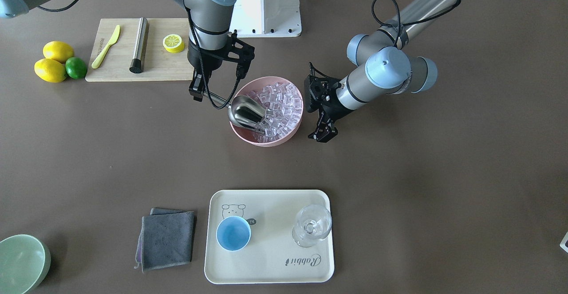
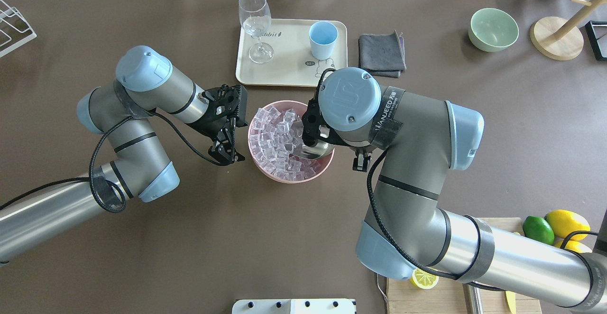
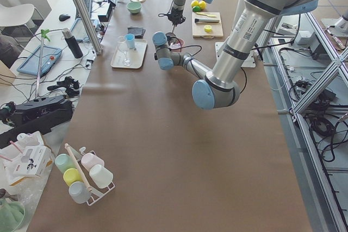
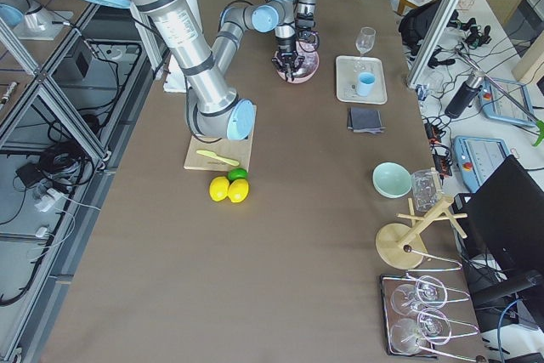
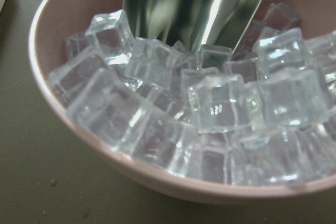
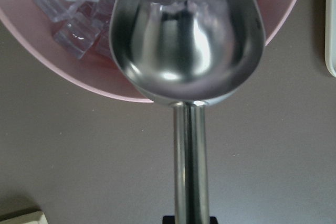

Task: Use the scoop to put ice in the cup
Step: 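Push the scoop through the ice cubes with the right gripper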

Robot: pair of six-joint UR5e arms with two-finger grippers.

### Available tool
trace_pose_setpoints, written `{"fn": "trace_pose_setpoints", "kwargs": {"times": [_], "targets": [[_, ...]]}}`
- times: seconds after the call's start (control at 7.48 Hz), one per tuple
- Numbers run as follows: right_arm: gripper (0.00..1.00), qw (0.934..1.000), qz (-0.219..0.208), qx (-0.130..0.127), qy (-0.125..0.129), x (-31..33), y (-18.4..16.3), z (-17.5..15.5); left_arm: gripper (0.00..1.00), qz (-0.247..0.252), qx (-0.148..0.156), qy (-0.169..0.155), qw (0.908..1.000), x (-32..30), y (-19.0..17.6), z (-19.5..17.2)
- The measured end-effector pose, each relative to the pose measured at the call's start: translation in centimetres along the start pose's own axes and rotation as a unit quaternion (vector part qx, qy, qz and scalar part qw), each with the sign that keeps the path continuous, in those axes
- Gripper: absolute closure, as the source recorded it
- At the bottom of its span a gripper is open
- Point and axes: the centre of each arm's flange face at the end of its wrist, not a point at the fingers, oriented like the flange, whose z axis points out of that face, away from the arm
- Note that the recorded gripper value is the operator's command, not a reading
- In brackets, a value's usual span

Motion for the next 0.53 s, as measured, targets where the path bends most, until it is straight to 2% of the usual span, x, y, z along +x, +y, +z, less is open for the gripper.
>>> {"fn": "trace_pose_setpoints", "kwargs": {"times": [0.53], "targets": [[1.0, 0.9969, 0.022, 0.06, -0.046, 0.5, 1.7, 2.2, 0.01, -0.016, 0.016, 0.001, 0.9997, 0.6, -1.1, 0.0]]}}
